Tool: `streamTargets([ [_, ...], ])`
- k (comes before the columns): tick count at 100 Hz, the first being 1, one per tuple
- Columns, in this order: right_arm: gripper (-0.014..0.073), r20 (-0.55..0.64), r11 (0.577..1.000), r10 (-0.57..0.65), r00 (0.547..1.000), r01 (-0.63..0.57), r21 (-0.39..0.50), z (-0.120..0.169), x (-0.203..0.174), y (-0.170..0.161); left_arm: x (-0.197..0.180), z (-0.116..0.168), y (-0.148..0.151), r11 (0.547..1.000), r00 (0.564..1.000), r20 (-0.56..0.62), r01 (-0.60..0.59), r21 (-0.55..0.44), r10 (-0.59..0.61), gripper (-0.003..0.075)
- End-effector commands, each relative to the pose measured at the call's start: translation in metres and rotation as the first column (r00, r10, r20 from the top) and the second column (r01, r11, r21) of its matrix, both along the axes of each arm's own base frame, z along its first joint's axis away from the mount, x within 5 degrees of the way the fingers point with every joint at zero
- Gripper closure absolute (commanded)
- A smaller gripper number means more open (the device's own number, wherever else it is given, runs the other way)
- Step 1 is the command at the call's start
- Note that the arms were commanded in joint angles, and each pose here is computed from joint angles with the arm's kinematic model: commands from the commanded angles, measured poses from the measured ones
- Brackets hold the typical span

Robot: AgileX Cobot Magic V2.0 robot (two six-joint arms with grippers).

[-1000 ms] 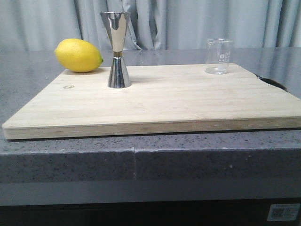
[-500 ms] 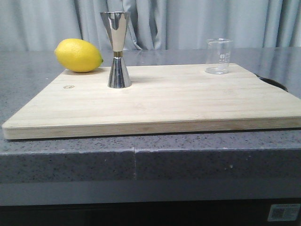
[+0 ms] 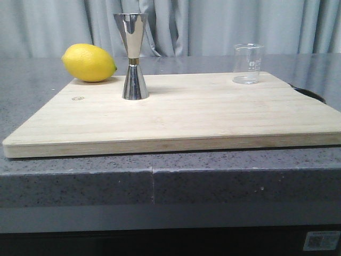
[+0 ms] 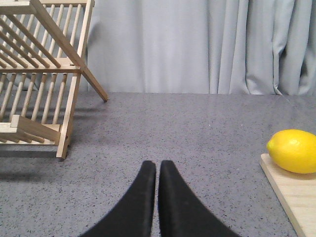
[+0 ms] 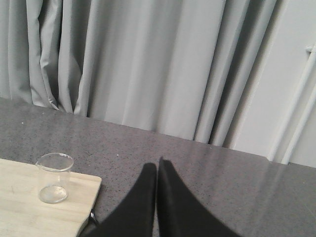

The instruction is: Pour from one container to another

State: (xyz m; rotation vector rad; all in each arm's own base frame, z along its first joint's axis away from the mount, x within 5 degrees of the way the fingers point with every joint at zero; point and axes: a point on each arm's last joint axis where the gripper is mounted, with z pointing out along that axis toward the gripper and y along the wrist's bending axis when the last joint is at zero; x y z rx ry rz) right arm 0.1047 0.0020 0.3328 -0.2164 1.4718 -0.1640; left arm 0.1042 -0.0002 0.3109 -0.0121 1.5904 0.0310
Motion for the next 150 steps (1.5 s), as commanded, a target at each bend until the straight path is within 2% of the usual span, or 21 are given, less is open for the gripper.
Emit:
streamTargets([
  [1,0.0649,0.028,1.0,0.005,1.0,-0.005,-0.003,0.0089,-0.0017,0.0007,-0.0001,0.0092,-0.0026,1.0,0.999,0.029,0.028,0.0,-0.028,0.0738],
  [35,0.0649,0.027,1.0,0.005,1.0,-0.005,-0.008,0.0088,-0.0017,0.0007,-0.0002,0.0099,-0.0056,0.998,0.997,0.036,0.061,-0.003,-0.061,0.0738],
  [150,0.0649,0.027,1.0,0.005,1.0,-0.005,-0.008,0.0088,-0.0017,0.0007,-0.0002,0.0099,-0.0056,0.998,0.997,0.036,0.061,-0.003,-0.061,0.0738],
])
